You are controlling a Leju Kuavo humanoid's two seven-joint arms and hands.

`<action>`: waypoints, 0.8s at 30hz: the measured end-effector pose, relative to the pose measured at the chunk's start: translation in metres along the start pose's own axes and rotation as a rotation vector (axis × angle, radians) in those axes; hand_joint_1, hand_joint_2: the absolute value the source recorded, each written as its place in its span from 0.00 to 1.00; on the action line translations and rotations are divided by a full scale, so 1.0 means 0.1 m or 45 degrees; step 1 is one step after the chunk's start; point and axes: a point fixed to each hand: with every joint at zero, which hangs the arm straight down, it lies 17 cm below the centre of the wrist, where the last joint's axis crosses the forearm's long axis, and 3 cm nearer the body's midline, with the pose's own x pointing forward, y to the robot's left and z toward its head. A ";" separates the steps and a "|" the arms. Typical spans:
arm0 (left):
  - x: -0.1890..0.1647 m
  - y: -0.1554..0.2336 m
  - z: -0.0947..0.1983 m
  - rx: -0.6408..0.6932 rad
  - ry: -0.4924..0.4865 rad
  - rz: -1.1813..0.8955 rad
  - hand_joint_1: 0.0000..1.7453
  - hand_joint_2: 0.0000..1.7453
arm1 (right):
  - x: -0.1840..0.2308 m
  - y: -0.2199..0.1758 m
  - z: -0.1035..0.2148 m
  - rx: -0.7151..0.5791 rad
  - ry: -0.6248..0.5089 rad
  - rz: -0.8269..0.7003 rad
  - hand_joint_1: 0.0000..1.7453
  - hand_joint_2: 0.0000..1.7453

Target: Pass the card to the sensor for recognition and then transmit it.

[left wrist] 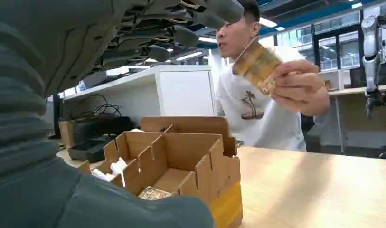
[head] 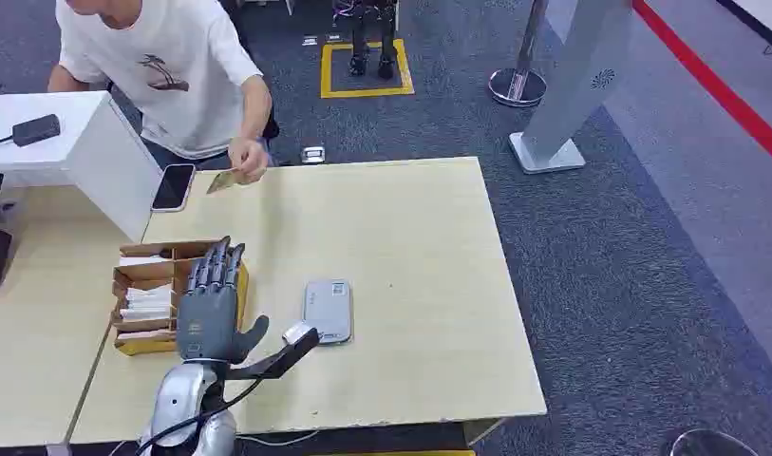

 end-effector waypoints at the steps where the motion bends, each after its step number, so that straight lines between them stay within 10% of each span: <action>1: 0.00 0.00 0.00 0.000 -0.001 0.000 0.00 1.00 | 0.00 0.00 0.00 0.000 0.000 0.000 0.00 0.00; 24: -0.18 0.12 -0.13 0.029 0.063 -0.073 0.00 1.00 | -0.04 -0.02 0.00 -0.012 0.020 0.066 0.00 0.00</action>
